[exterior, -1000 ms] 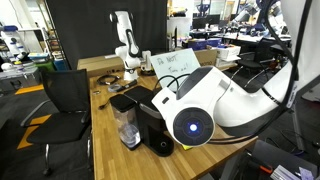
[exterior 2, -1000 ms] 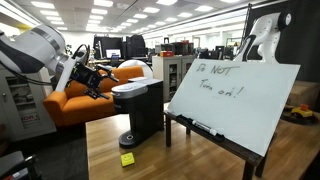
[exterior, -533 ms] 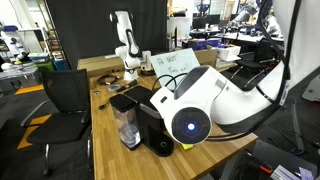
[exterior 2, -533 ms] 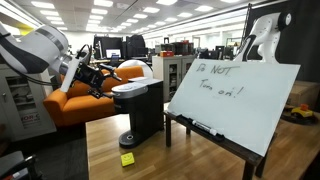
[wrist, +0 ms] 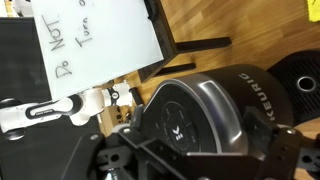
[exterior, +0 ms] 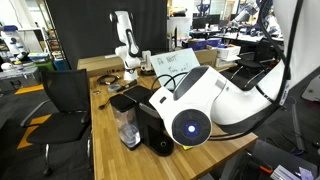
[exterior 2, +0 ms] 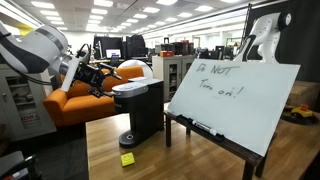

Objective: Open the water reservoir lid on the Keurig machine

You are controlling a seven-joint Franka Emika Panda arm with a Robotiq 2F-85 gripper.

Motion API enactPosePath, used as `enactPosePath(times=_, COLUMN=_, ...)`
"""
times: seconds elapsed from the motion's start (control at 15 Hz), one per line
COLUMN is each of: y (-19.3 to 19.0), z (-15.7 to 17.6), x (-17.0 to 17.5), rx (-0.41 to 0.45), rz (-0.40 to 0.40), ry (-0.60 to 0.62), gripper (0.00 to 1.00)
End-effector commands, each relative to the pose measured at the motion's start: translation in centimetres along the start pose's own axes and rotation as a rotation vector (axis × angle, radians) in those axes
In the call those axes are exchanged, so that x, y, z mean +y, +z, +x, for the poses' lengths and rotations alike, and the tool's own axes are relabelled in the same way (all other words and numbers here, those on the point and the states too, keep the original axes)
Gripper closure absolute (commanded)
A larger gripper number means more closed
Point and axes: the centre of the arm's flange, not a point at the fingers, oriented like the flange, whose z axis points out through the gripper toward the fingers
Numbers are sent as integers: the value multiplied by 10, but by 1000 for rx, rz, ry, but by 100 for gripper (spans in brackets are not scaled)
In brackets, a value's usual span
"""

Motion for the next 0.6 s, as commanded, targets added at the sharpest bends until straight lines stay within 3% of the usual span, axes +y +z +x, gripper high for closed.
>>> enactPosePath(times=0.0, y=-1, z=10, x=6, rx=24, rz=-68, ry=-17, gripper=0)
enactPosePath(times=0.53, y=-11, z=17, x=4, rx=32, rz=-112, ry=-38, gripper=0)
